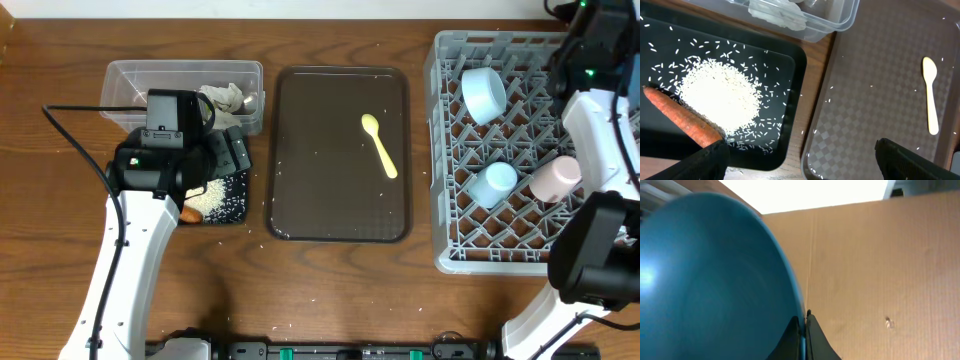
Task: Sort waste into correct bins and load items into the dishwasher rack
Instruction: 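Stand the blue plate upright at the rack's right side and release, then move the right gripper left to the yellow spoon and grasp it, then lift the yellow spoon and carry it right into the rack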
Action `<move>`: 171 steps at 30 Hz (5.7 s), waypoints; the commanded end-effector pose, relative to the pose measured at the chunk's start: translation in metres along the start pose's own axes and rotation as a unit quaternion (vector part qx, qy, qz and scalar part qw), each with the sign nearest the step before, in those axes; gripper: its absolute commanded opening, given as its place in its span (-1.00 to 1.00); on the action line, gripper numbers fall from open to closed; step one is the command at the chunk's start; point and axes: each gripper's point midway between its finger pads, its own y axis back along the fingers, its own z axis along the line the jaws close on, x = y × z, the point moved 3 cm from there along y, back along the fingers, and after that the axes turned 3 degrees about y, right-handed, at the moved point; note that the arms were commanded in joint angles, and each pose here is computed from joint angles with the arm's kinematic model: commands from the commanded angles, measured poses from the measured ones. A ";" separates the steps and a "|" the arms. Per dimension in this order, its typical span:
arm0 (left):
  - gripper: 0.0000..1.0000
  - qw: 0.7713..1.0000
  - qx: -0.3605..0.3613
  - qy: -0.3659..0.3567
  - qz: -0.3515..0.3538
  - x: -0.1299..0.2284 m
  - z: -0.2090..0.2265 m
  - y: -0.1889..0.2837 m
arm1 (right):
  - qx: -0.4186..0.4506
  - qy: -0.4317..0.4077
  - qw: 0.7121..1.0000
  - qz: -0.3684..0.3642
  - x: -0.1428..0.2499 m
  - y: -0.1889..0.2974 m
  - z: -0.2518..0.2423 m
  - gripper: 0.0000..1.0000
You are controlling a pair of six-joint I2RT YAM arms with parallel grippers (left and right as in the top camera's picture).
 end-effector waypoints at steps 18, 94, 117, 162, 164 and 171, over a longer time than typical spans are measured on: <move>0.91 1.000 -0.004 0.003 -0.004 -0.004 0.001 0.001 | -0.034 -0.036 0.998 -0.046 -0.047 0.044 0.037 0.13; 0.91 1.000 -0.004 0.003 -0.004 -0.004 0.001 0.001 | -0.602 -0.205 0.772 -0.027 -0.128 0.239 0.353 0.22; 0.91 1.000 -0.004 0.003 -0.004 -0.004 0.001 0.001 | -0.616 -0.199 0.761 -0.031 -0.128 0.244 0.354 -0.92; 0.91 1.000 -0.004 0.003 -0.004 -0.004 0.001 0.001 | -0.495 -0.224 0.833 -0.109 -0.025 0.181 0.183 -0.97; 0.92 1.000 -0.004 0.003 -0.004 -0.004 0.001 0.001 | -0.495 -0.226 0.832 -0.108 -0.025 0.181 0.183 -0.98; 0.91 1.000 -0.004 0.003 -0.004 -0.004 0.001 0.001 | -0.502 -0.247 0.823 -0.098 -0.027 0.183 0.184 -0.96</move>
